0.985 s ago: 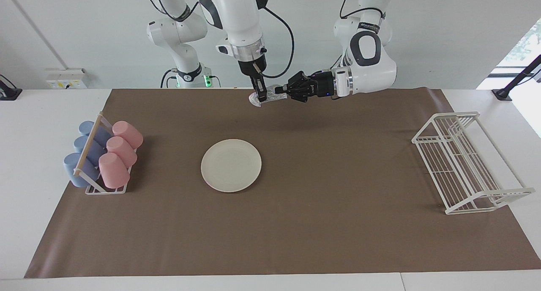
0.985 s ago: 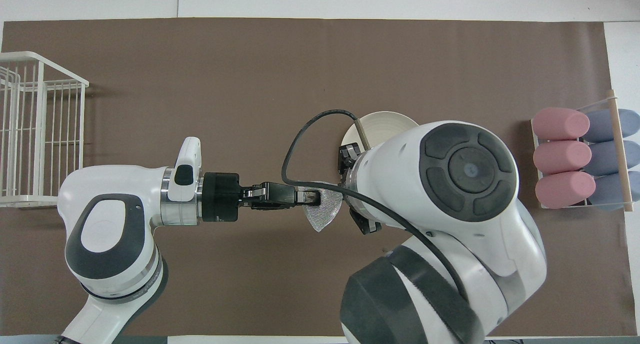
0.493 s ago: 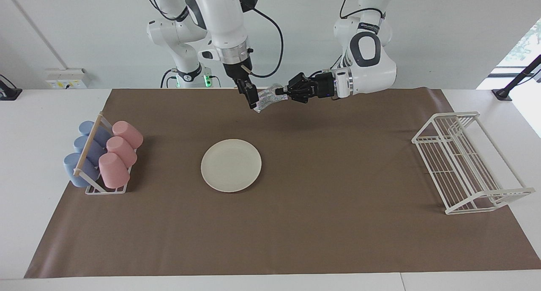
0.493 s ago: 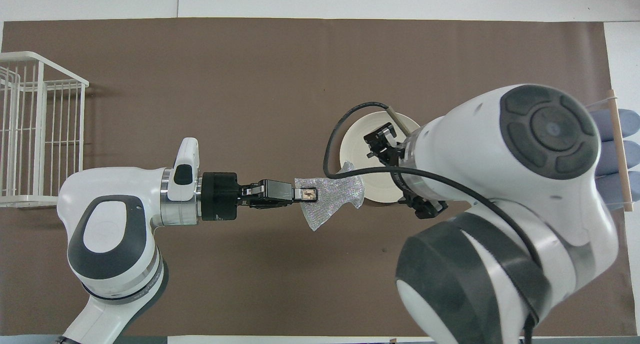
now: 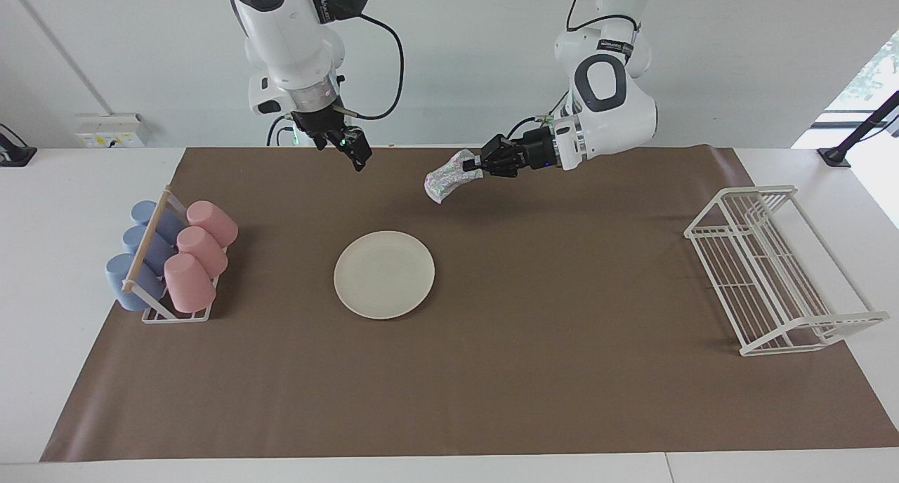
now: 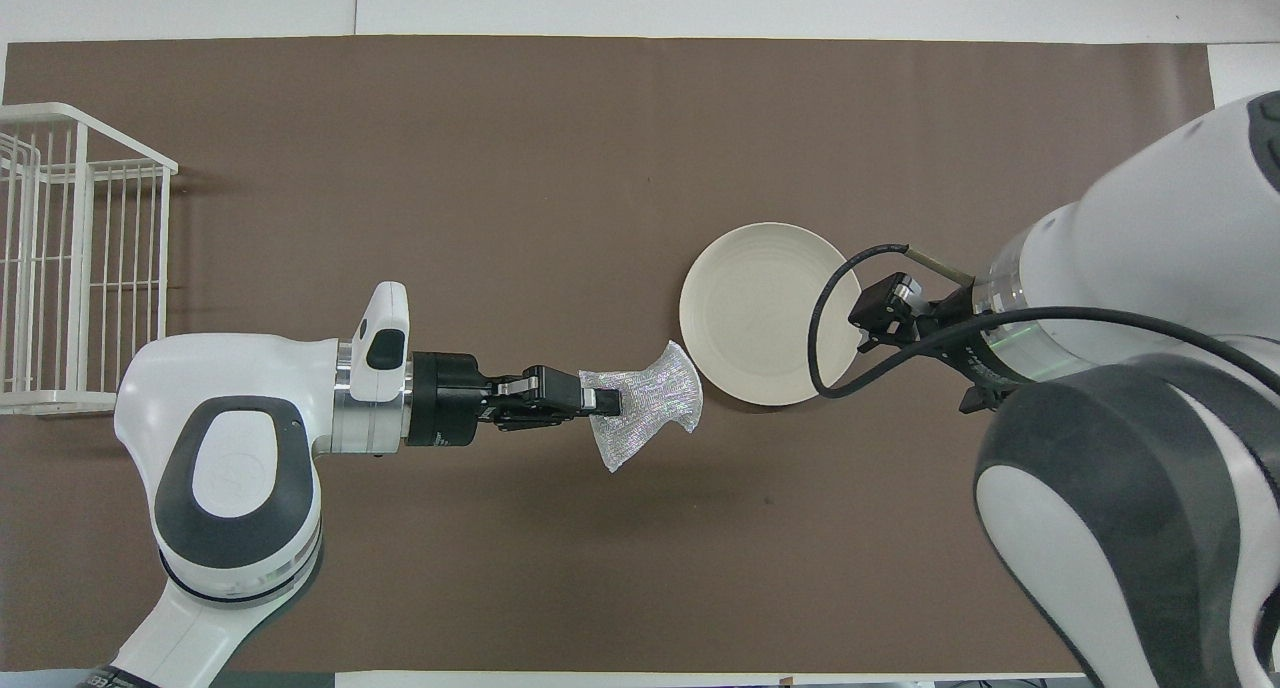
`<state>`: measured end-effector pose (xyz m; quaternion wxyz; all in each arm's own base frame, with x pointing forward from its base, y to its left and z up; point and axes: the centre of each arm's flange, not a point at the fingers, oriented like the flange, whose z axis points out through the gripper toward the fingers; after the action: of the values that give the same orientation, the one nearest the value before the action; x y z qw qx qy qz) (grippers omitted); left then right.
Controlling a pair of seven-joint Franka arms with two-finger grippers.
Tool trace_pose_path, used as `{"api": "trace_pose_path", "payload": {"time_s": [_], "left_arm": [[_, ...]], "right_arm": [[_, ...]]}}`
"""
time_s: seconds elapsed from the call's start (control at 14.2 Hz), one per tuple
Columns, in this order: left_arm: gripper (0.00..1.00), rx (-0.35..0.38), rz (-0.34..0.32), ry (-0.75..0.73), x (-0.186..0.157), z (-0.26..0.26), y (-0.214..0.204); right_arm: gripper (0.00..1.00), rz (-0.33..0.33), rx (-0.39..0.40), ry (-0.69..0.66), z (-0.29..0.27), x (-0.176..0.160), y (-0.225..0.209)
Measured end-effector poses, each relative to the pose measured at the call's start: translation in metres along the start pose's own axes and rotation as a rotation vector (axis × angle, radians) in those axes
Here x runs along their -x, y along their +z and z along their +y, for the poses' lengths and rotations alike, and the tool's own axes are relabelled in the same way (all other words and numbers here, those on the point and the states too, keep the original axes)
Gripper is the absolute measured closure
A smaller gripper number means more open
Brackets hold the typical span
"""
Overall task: Wipe plate with sponge
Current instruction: 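Lower the plate onto the table and withdraw the right gripper, then carry the scrubber back to the white rack with the left gripper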
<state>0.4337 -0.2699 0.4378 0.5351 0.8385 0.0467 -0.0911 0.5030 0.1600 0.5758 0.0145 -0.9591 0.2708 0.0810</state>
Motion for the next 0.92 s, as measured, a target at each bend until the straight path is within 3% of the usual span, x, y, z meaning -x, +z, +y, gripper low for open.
{"api": "trace_pose_path", "payload": {"time_s": [0.28, 0.49, 0.7, 0.92], "left_arm": [[0.96, -0.177, -0.006, -0.034, -0.001, 0.010, -0.009], [0.96, -0.305, 0.015, -0.062, -0.002, 0.022, -0.015], [0.96, -0.452, 0.030, -0.090, -0.001, 0.036, -0.021], [0.96, -0.652, 0.048, -0.104, -0.001, 0.050, -0.030]], "right_arm": [[0.00, 0.018, -0.024, -0.199, 0.021, -0.027, -0.002], [0.00, 0.059, -0.058, -0.399, 0.058, -0.067, -0.010], [0.00, 0.093, 0.024, -0.513, 0.093, -0.098, -0.013], [0.00, 0.080, 0.041, -0.534, 0.106, -0.111, -0.018]]}}
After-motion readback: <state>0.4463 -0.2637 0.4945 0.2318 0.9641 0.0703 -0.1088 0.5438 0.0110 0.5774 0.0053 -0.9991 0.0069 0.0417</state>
